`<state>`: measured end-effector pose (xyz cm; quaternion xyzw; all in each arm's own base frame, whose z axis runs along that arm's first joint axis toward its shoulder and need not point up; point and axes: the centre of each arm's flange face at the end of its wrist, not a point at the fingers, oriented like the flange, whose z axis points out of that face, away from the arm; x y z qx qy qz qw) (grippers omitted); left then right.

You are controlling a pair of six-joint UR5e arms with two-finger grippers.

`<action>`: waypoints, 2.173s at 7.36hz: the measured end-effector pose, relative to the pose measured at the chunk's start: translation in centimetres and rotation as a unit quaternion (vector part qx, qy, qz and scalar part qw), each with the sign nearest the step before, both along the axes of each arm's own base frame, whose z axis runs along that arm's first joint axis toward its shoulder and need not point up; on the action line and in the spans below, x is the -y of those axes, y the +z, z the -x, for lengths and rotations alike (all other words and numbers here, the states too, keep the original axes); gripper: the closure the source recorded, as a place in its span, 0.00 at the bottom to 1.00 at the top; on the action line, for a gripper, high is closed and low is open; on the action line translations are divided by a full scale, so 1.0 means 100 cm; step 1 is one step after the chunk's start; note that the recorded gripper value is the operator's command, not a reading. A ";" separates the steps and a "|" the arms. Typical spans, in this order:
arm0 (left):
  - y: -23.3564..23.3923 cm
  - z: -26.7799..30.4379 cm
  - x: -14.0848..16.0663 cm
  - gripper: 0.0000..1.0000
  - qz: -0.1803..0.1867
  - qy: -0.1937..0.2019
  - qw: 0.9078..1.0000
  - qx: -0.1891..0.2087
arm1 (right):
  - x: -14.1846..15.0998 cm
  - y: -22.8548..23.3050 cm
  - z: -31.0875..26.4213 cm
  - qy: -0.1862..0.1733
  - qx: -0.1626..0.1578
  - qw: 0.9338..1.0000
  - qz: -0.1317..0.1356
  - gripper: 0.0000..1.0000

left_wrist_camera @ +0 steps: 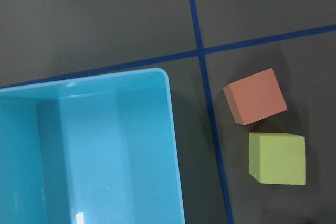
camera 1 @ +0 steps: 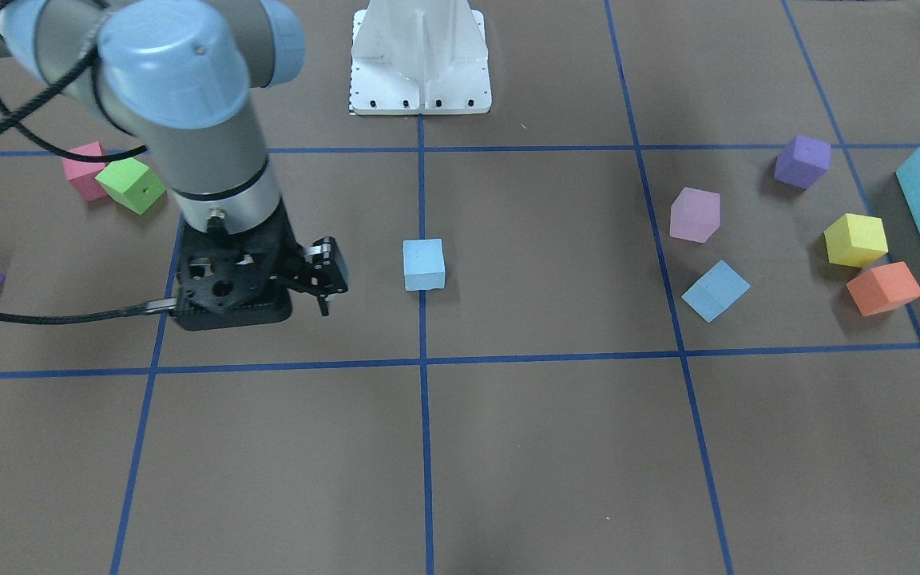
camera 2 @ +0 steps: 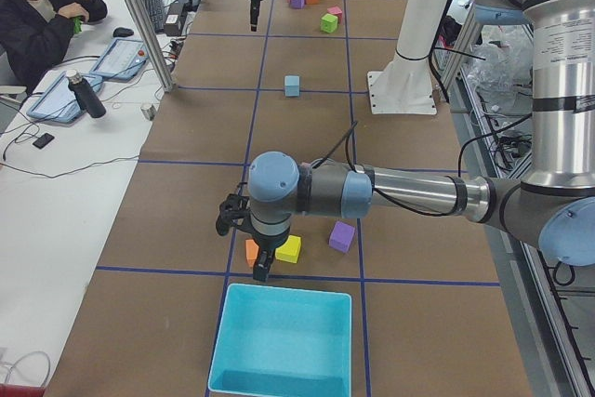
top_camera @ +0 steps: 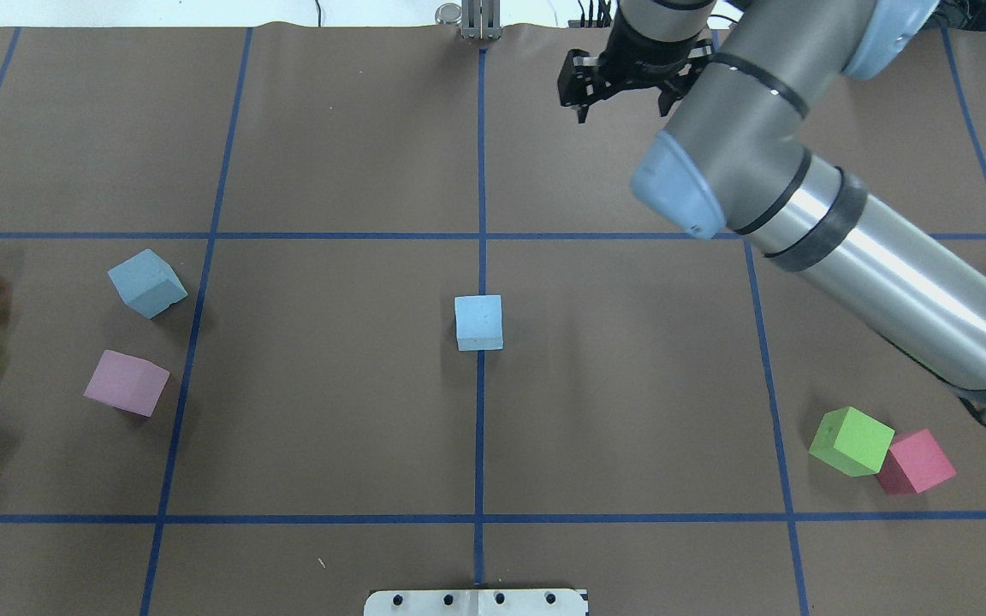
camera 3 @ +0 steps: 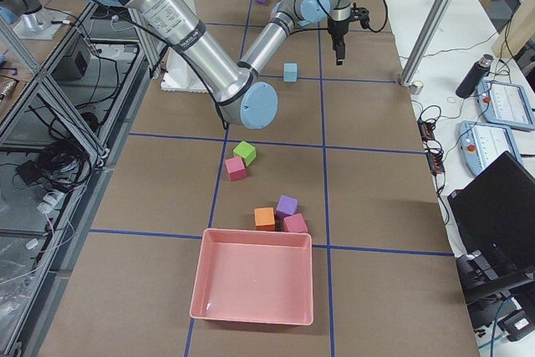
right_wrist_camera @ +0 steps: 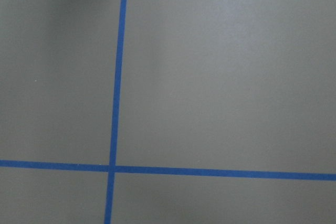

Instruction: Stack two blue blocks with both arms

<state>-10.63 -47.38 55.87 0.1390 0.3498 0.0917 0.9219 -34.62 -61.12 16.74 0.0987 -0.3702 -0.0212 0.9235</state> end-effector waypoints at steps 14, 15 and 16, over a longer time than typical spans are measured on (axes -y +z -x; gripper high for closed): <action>-0.092 -0.266 0.040 0.02 0.199 -0.161 0.959 -0.125 | -0.081 0.438 -0.370 -0.141 -0.054 0.988 0.013 0.00; -0.087 -0.294 0.036 0.02 0.210 -0.162 0.958 -0.112 | -0.087 0.445 -0.371 -0.140 -0.056 0.988 0.020 0.00; -0.088 -0.321 0.035 0.02 0.220 -0.165 0.956 -0.104 | -0.090 0.450 -0.373 -0.140 -0.061 0.988 0.025 0.00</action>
